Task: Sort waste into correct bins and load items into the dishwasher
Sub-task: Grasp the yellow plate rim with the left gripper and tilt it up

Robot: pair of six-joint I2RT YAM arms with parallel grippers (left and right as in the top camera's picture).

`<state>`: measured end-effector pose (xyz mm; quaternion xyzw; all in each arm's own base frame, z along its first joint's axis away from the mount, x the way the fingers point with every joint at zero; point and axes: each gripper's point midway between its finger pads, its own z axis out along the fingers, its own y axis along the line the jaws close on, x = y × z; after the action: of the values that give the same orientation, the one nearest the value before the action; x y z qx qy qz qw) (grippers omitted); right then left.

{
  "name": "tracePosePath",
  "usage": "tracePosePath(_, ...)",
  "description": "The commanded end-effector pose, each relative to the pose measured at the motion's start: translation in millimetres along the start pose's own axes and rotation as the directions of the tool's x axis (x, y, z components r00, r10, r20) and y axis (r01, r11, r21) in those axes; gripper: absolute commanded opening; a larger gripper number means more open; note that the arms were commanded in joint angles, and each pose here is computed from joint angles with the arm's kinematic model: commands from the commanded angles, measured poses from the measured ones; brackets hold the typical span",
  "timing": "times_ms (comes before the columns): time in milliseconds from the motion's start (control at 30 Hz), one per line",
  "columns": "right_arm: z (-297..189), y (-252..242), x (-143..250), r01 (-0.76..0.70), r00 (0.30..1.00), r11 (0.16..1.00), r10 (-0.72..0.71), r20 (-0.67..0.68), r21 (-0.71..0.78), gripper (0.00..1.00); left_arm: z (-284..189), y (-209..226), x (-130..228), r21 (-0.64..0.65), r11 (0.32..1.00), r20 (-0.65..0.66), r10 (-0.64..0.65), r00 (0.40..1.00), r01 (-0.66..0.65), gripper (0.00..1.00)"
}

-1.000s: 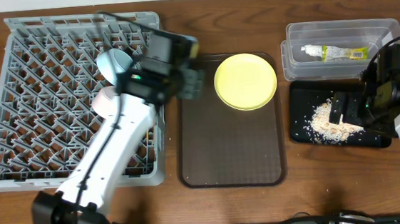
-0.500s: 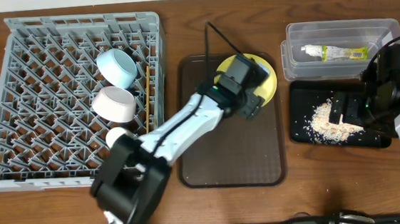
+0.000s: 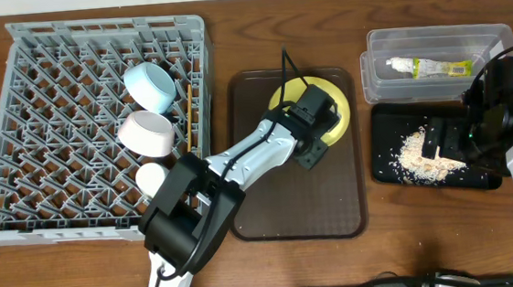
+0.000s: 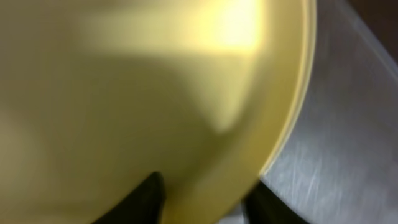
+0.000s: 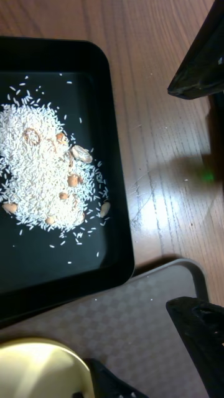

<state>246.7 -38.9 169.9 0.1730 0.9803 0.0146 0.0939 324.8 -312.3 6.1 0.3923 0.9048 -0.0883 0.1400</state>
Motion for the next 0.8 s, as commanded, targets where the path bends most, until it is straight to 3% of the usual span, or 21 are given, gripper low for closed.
tracePosePath(0,-6,-2,-4,-0.016,1.000,1.000,0.017,0.025,-0.006,0.99,1,-3,23,0.014,1.000,-0.094,-0.002,0.996,0.003,0.30)
tracePosePath(167,-6,-2,-4,-0.016,1.000,1.000,0.017,0.026,-0.006,0.99,-1,-1,38,0.004,1.000,-0.154,-0.006,0.988,0.007,0.30)
tracePosePath(367,-6,-2,-4,-0.016,1.000,1.000,0.017,0.026,-0.006,0.99,-2,22,33,-0.133,0.991,-0.138,-0.003,0.990,-0.016,0.31)
tracePosePath(767,-6,-2,-4,-0.016,1.000,1.000,0.016,0.026,-0.006,0.99,11,22,33,-0.138,0.990,-0.135,0.002,0.991,-0.021,0.30)
